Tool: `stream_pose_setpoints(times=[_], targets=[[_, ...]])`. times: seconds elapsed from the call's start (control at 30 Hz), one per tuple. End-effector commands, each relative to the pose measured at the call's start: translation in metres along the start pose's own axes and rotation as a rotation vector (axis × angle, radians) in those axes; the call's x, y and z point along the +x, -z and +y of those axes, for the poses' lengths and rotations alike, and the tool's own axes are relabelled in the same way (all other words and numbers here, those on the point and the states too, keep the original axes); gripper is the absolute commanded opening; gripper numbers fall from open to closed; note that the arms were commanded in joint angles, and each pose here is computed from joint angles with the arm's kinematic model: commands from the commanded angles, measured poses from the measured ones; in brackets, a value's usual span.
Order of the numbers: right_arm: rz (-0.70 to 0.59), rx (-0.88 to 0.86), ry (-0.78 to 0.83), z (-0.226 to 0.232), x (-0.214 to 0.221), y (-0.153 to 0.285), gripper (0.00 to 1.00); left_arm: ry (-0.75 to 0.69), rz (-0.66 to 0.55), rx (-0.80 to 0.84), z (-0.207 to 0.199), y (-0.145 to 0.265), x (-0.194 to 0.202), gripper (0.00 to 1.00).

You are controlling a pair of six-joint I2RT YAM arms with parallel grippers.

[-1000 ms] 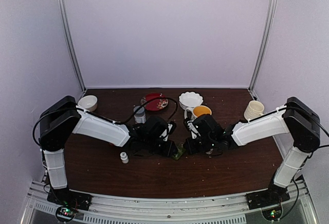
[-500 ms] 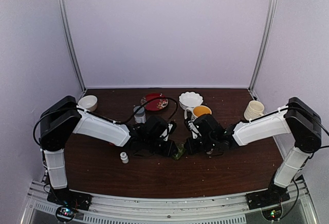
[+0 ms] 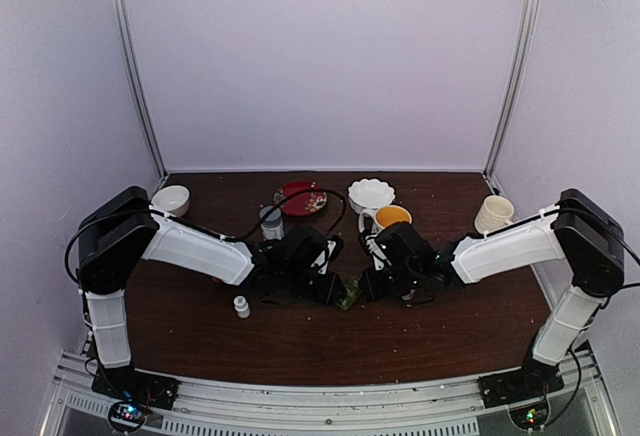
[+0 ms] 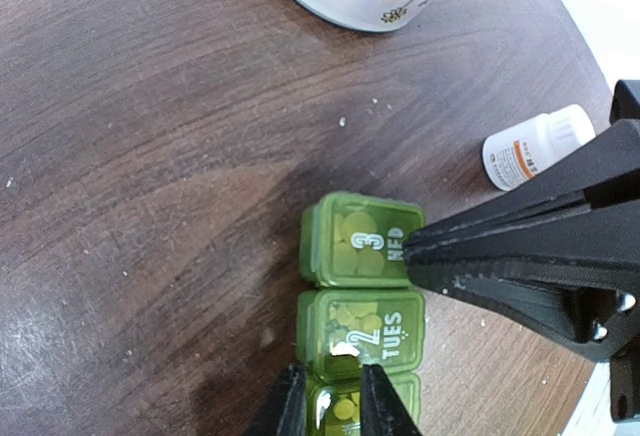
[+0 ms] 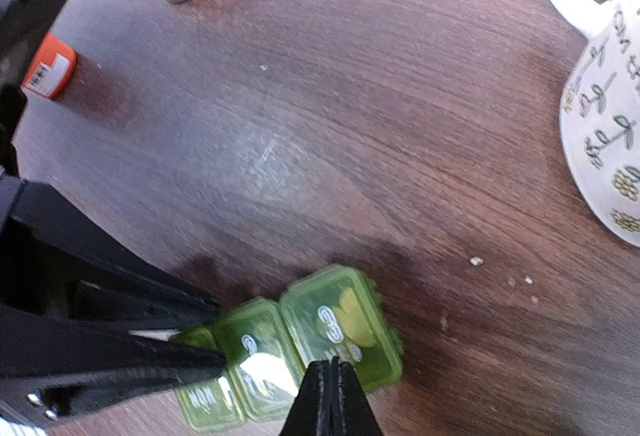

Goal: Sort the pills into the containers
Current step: Close the lid of the pill container.

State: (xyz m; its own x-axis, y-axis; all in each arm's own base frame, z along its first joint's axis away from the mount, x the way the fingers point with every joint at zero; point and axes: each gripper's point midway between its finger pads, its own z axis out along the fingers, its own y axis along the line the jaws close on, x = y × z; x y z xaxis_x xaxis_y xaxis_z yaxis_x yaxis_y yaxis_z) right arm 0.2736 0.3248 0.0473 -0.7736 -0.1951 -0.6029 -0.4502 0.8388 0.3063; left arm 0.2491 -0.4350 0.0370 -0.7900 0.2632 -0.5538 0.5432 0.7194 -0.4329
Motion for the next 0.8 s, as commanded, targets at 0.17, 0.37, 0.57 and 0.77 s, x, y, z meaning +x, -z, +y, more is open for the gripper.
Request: stream_pose_setpoints(times=[0.17,0.37,0.57,0.77], targets=[[-0.093,0.048,0.066,0.006,-0.049,0.041,0.00,0.004,0.101,-0.081,0.028,-0.012,0.032,0.20],[0.047,0.046,0.070,-0.003,-0.007,0.004,0.00,0.003,0.102,-0.077,0.027,-0.012,0.032,0.20],[0.095,0.060,0.065,-0.010,0.011,-0.007,0.00,-0.001,0.102,-0.073,0.026,-0.012,0.032,0.20],[0.008,0.027,0.087,0.006,-0.024,0.021,0.00,-0.001,0.101,-0.074,0.027,-0.012,0.031,0.20]])
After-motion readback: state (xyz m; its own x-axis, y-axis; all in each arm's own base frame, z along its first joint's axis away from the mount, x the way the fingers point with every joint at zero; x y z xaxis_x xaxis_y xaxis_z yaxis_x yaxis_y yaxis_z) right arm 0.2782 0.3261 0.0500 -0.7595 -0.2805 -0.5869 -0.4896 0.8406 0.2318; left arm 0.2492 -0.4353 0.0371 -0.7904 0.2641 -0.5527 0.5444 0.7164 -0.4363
